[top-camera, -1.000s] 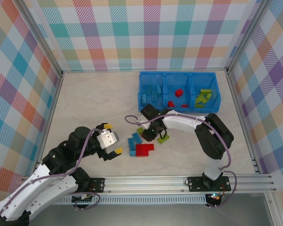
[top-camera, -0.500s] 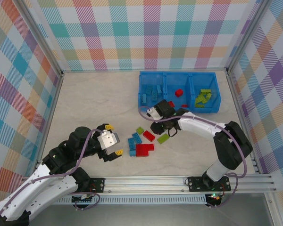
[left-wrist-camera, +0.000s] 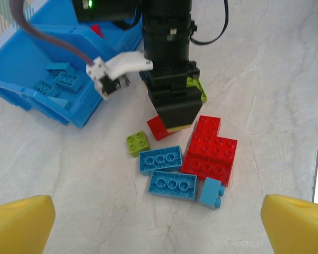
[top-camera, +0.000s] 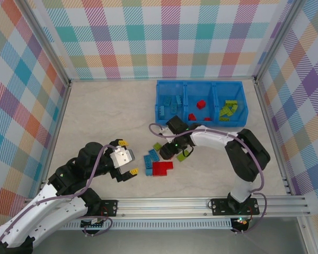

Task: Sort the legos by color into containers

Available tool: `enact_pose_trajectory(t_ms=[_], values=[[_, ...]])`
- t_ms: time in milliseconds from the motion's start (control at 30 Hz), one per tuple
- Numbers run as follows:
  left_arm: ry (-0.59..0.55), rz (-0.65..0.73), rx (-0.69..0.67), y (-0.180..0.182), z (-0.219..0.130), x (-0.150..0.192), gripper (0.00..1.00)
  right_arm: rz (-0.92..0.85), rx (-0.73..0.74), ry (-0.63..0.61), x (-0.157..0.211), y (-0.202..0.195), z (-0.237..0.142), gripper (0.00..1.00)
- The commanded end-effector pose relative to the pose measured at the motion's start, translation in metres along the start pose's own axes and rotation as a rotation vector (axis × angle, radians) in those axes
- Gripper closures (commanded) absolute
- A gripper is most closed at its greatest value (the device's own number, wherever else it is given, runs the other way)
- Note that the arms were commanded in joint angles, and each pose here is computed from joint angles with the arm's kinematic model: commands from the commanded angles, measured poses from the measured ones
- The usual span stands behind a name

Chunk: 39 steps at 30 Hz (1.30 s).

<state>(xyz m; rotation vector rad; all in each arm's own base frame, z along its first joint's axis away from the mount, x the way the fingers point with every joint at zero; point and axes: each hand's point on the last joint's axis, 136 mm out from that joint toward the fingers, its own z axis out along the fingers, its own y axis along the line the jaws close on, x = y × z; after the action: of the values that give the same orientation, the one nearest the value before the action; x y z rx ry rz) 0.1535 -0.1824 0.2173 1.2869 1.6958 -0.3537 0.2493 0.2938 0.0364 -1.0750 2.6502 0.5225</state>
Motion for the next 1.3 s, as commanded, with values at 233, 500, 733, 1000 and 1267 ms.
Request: enact_pose_trajectory(t_ms=[233, 500, 733, 1000, 1267], values=[[-0.024, 0.111, 0.123, -0.025, 0.006, 0.008, 0.00, -0.023, 0.136, 0.040, -0.003, -0.008, 0.010, 0.64], [-0.108, 0.074, 0.031, -0.011, 0.006, -0.004, 0.00, 0.150, 0.108, -0.359, -0.054, -0.023, -0.084, 0.74], [-0.053, -0.045, -0.076, 0.014, 0.007, -0.003, 0.00, 0.508, 0.269, -0.724, -0.084, -0.146, -0.191, 0.74], [-0.009, -0.143, -0.108, 0.024, 0.010, 0.000, 0.00, 0.614, 0.416, -0.589, -0.111, -0.253, -0.164, 0.68], [0.015, -0.115, -0.107, 0.023, 0.011, 0.006, 0.00, 0.637, 0.358, -0.645, -0.117, -0.237, -0.187, 0.46]])
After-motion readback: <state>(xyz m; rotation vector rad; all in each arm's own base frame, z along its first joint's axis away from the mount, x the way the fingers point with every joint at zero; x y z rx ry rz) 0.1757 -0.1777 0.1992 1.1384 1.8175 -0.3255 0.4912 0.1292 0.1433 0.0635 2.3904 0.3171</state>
